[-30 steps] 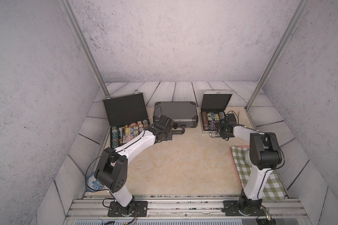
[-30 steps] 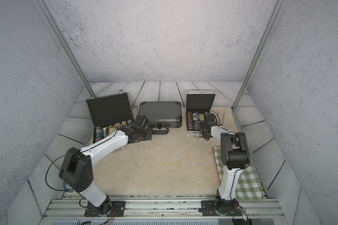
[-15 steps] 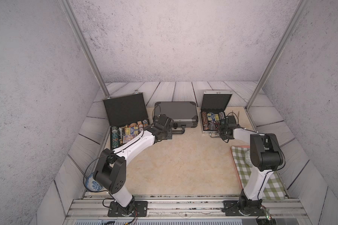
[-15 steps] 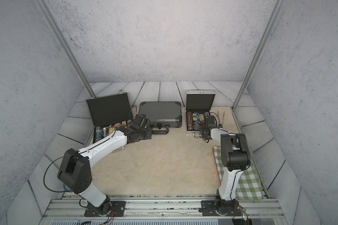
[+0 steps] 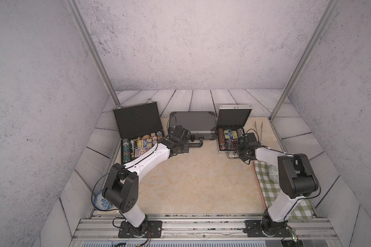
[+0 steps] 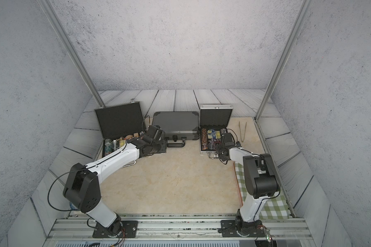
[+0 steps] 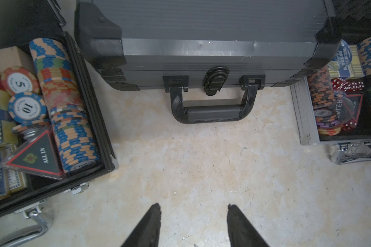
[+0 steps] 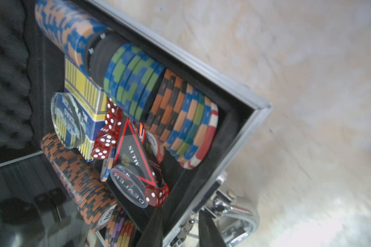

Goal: Close the poker set cases
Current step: Move the poker set case to the center of the board.

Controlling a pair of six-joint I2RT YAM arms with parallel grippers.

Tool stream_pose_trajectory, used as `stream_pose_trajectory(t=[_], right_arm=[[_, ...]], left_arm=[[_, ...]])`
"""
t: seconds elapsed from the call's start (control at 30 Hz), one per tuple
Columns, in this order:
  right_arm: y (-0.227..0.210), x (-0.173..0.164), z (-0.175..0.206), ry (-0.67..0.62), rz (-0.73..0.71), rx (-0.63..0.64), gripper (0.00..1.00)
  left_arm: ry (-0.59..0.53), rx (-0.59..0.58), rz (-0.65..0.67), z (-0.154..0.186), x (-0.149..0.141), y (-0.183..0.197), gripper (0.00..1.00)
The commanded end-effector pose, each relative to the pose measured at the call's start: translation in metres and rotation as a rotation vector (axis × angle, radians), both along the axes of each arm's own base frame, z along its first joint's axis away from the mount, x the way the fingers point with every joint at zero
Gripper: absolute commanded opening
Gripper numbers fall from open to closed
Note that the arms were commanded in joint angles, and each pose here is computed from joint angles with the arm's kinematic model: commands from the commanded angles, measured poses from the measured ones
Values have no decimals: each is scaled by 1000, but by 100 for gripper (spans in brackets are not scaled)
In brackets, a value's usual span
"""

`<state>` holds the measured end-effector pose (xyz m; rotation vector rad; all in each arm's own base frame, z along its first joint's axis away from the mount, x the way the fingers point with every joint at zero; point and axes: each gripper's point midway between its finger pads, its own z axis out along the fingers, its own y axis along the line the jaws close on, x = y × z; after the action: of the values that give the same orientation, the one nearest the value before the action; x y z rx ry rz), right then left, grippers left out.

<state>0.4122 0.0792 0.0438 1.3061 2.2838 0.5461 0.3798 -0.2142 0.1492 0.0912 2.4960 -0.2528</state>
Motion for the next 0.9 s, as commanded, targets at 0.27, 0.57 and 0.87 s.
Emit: stream_pose_trajectory(t=[0.27,0.57,0.87], right_arm=[[26,-73,-14,123,112,-5,29],[23,-116,-23,169,158,-8,29],[19,-158,-25,196,189,7,30]], left_arm=[[-44,-22,9,18,0,3,54],[-78,-14,26,29,4,7,54],[-96,-18,33,39,10,5,54]])
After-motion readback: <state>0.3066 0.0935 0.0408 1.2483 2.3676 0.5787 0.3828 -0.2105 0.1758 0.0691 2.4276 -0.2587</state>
